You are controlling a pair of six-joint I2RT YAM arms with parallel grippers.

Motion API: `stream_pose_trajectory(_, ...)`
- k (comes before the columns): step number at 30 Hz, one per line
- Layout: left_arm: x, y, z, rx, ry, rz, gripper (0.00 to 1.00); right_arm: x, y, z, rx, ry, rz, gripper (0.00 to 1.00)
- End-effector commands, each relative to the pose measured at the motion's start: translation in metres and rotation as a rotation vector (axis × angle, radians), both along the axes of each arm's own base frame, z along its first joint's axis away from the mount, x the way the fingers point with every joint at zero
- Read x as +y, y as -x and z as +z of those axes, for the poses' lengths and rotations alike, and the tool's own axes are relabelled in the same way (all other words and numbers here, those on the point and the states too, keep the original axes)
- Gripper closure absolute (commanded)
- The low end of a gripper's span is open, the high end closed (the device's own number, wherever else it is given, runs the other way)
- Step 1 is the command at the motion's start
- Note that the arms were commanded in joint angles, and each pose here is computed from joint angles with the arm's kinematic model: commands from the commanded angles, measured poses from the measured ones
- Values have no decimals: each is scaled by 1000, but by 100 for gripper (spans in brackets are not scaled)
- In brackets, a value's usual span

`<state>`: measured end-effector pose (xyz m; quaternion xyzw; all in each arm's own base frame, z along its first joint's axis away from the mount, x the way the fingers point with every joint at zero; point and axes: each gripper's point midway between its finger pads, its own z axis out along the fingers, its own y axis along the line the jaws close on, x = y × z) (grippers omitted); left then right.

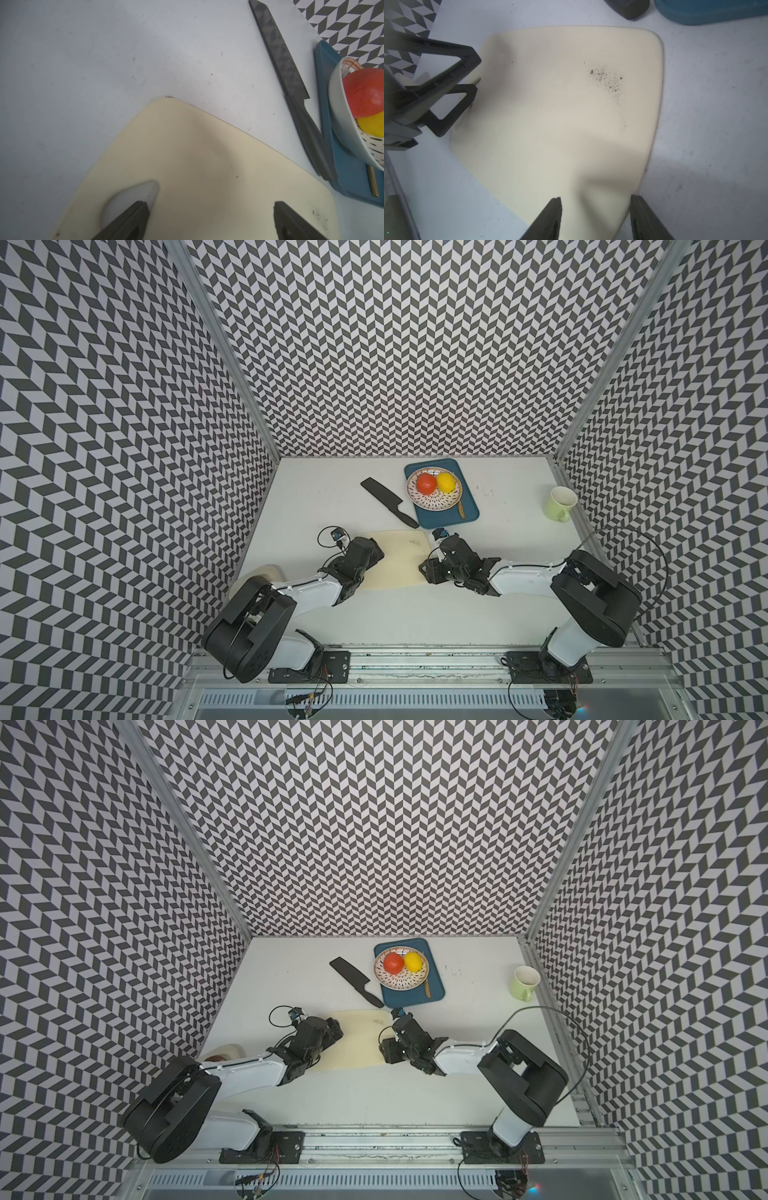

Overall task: Align the knife with the edge of the cutting board
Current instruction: Move the work surface to the center of the board.

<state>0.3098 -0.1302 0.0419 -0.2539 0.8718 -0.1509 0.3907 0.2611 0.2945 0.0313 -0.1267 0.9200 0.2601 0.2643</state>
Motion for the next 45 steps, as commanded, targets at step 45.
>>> stream_pose_trajectory(45,-58,-13,31,-37,12,-74,0,-42,16,-3,55,10,-123,39)
